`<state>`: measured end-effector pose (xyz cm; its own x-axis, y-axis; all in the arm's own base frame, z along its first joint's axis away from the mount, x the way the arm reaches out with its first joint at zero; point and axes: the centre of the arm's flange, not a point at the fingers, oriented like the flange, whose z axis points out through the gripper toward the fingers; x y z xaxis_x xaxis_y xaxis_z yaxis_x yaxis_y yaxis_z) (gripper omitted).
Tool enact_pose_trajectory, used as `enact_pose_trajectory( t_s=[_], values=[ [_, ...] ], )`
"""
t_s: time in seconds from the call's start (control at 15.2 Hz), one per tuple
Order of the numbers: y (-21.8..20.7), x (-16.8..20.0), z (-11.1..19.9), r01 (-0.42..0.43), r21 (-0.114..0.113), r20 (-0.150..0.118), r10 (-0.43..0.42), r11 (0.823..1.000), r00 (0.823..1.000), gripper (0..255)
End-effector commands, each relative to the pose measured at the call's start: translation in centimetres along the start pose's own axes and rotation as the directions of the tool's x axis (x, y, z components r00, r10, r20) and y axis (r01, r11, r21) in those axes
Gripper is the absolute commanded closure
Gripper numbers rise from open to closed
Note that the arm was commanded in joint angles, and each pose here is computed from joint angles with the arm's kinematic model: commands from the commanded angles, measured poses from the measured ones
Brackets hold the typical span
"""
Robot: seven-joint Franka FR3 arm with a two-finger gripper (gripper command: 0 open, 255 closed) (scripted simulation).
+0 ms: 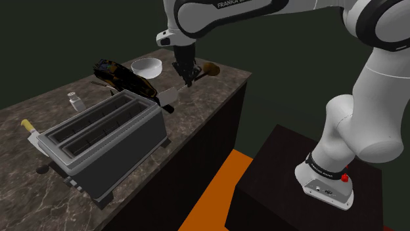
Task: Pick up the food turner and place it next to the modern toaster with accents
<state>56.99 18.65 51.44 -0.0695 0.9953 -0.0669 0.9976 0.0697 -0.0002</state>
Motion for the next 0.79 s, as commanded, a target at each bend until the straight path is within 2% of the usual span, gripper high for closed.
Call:
enact_pose_trajectory(
  t_s=[0.0,0.73],
  values=[
    [0.0,0.2,1.1,0.0,-0.001,0.0,0.0,1.0,1.0,255],
    [0.0,0.6,6.9,0.0,-0.001,0.0,0.0,1.0,1.0,255]
  ],
)
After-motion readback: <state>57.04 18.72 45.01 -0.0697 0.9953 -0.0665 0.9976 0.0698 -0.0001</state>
